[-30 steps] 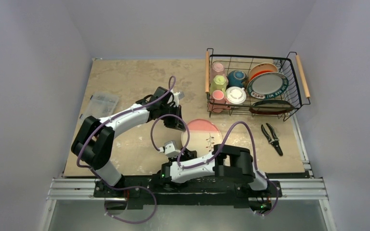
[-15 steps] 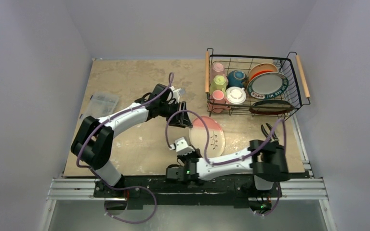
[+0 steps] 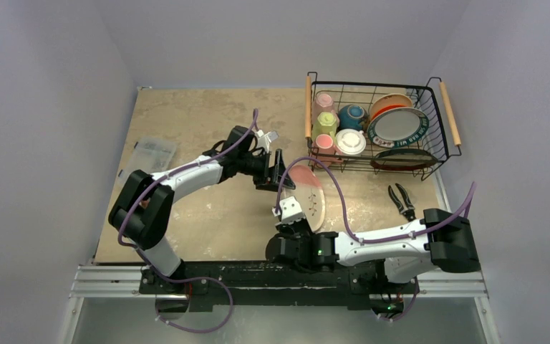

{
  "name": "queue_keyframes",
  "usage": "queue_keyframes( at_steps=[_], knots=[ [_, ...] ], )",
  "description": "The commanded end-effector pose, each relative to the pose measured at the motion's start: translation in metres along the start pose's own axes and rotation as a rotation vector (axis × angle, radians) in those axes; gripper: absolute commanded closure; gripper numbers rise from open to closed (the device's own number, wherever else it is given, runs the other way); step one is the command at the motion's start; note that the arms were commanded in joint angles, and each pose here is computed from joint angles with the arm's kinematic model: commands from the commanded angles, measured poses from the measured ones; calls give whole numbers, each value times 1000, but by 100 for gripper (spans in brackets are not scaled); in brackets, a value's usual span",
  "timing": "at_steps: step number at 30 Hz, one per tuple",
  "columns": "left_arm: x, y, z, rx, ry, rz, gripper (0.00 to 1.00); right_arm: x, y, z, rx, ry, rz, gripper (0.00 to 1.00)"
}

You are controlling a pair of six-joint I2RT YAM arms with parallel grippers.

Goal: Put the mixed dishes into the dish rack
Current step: Pick up the plate from the corner of the board.

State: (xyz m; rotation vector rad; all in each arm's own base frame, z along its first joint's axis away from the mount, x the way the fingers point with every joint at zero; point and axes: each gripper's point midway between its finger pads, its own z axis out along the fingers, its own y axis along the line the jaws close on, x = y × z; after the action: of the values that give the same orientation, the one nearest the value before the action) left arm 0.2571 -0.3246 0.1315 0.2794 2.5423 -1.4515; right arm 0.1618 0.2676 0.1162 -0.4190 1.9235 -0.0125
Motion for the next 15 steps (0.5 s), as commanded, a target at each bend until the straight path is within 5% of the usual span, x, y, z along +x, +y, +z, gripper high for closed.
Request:
queue_keyframes(
  at_steps=[1,7,12,13,15],
  knots=[
    [5,-21,3,60,22,77,28,-26,35,-3,-127,-26,218,100],
    [9,-19,1,-32,13,181,50,-31,36,-2,-116,-28,210,100],
    [9,-18,-7,-88,4,277,89,-34,40,-3,-117,-13,221,100],
    [7,-18,-11,-104,-10,311,100,-32,40,-3,-118,-2,214,94],
    [1,-19,-21,-138,-45,384,100,-27,41,-5,-128,21,207,55]
  ],
)
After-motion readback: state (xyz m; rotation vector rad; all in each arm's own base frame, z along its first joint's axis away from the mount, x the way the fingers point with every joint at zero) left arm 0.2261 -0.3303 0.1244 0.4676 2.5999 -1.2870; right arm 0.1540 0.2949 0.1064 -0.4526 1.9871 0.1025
